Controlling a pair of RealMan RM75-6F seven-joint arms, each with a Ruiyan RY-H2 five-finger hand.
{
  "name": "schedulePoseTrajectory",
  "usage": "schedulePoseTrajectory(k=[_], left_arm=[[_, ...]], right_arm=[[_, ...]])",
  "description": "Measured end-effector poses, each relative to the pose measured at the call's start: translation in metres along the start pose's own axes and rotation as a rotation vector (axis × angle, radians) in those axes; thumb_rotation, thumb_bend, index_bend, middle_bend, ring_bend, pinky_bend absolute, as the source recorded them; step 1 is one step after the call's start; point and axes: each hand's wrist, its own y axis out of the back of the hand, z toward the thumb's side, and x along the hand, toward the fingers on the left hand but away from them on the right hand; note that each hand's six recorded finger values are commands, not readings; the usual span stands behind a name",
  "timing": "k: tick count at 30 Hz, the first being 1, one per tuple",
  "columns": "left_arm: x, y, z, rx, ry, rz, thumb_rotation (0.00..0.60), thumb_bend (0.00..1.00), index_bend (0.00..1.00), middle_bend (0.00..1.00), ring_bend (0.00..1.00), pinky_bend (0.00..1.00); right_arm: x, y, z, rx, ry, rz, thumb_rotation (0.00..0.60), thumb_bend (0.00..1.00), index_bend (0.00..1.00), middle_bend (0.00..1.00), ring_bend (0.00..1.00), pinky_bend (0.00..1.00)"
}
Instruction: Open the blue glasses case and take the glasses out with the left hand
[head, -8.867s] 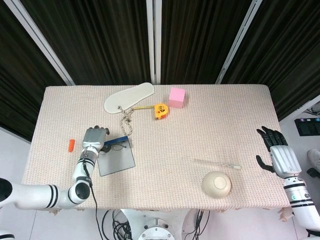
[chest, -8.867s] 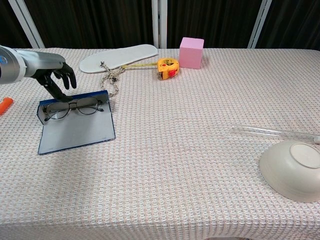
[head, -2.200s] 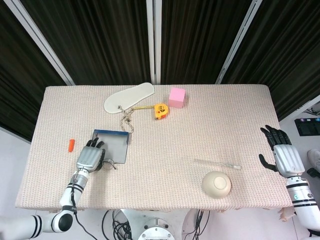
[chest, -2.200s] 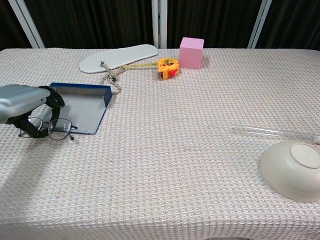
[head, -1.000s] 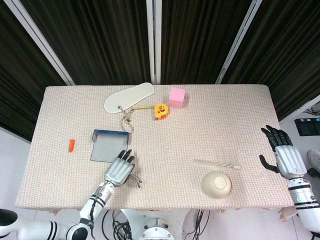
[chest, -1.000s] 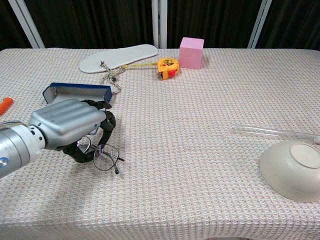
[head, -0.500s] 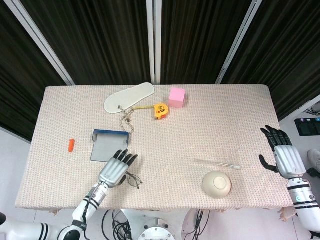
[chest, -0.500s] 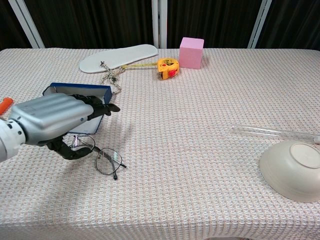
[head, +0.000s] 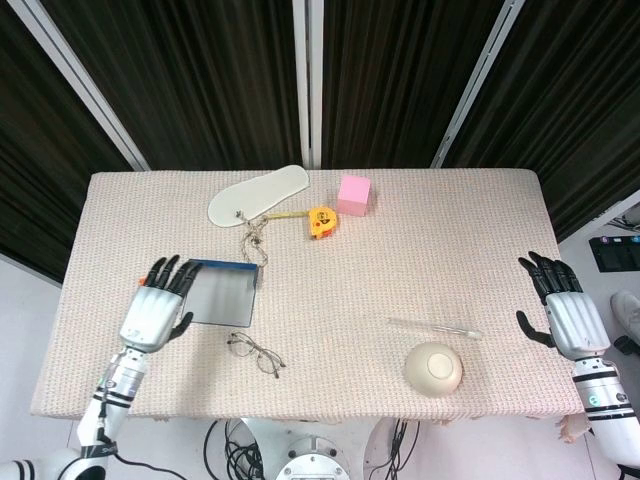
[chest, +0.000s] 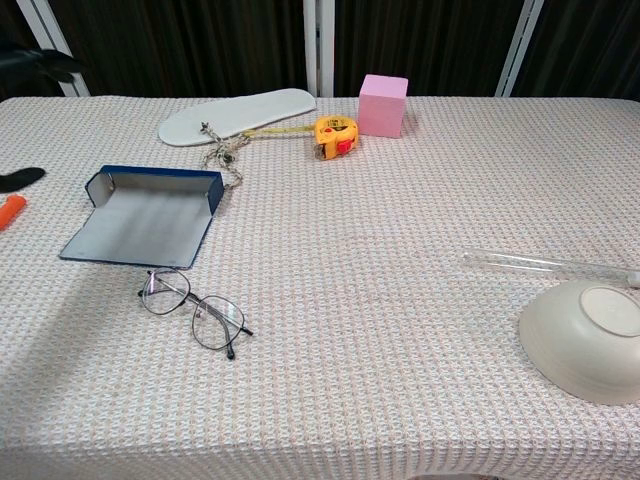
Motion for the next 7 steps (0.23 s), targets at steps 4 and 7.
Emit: schedulePoseTrajectory(k=[4, 7], left_arm=[[-0.012, 0.012, -0.045, -0.059, 0.047, -0.013, 0.600, 0.26, 0.03, 0.00, 0.00, 0.03], [-0.026, 0.021, -0.083, -0.078, 0.093, -0.027, 0.600, 0.23, 0.01, 0.00, 0.00, 0.02]], right_arm=[[0.002, -0.002, 0.003, 0.032, -0.007, 0.000, 0.600, 0.35, 0.00, 0.00, 0.00, 0.00], [0.003, -0.002, 0.005, 0.044, -0.014, -0.006, 0.600, 0.35, 0.00, 0.00, 0.00, 0.00]])
